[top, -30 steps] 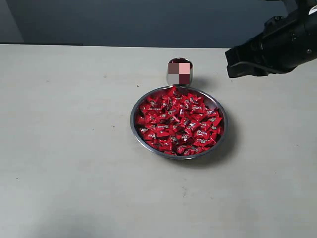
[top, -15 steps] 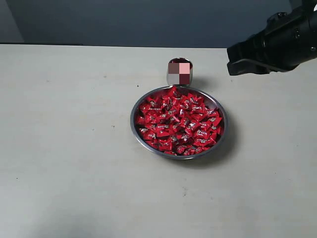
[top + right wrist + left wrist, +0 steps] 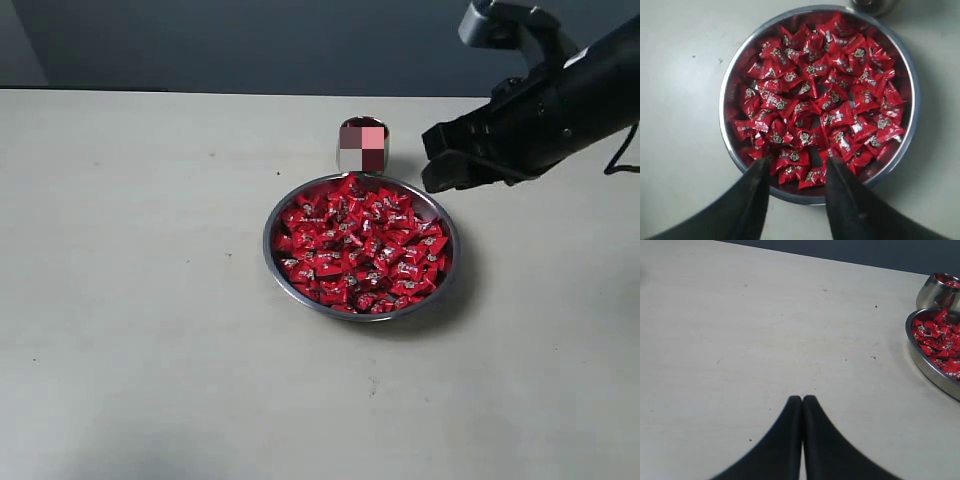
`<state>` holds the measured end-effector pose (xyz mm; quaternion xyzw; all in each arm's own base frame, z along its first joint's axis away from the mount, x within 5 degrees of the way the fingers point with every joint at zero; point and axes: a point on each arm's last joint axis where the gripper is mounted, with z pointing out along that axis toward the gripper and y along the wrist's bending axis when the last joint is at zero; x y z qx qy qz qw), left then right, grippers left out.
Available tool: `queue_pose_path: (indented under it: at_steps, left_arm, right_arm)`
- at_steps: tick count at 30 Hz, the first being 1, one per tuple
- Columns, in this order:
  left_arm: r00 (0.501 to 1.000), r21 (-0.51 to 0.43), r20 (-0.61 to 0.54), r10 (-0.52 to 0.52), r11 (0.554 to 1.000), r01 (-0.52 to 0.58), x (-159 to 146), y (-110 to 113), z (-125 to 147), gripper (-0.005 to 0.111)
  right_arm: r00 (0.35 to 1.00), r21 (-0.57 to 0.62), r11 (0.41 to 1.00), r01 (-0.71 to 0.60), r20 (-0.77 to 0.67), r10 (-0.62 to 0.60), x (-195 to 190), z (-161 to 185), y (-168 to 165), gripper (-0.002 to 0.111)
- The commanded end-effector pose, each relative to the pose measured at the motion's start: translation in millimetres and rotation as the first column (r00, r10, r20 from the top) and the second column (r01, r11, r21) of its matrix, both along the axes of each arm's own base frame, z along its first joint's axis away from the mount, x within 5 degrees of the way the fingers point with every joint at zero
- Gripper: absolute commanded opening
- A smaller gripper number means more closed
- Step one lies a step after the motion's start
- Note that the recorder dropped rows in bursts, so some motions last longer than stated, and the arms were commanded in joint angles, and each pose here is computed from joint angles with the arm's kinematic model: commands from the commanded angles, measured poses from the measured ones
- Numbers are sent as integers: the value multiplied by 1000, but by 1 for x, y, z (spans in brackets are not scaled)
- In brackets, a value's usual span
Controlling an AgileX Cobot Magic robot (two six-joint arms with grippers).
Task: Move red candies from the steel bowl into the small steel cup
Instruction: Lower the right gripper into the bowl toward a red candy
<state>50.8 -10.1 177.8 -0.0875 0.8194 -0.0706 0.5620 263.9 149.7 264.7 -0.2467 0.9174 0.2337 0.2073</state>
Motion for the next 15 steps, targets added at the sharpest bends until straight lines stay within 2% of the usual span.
queue_pose_path:
  at_steps: [1,6,15]
  left_arm:
    - [1000,0,9,6,1000,-6,0,0,1,0]
    - [1000,0,9,6,1000,-6,0,0,1,0]
    - [1000,0,9,6,1000,-6,0,0,1,0]
  right_arm:
    - [997,5,1000,0,-73,0,13,-28,8,44]
    - [989,-24,1000,-19,-144,16,20,-60,22,44]
    - [974,-44,986,-162,-167,153,40,-80,71,44]
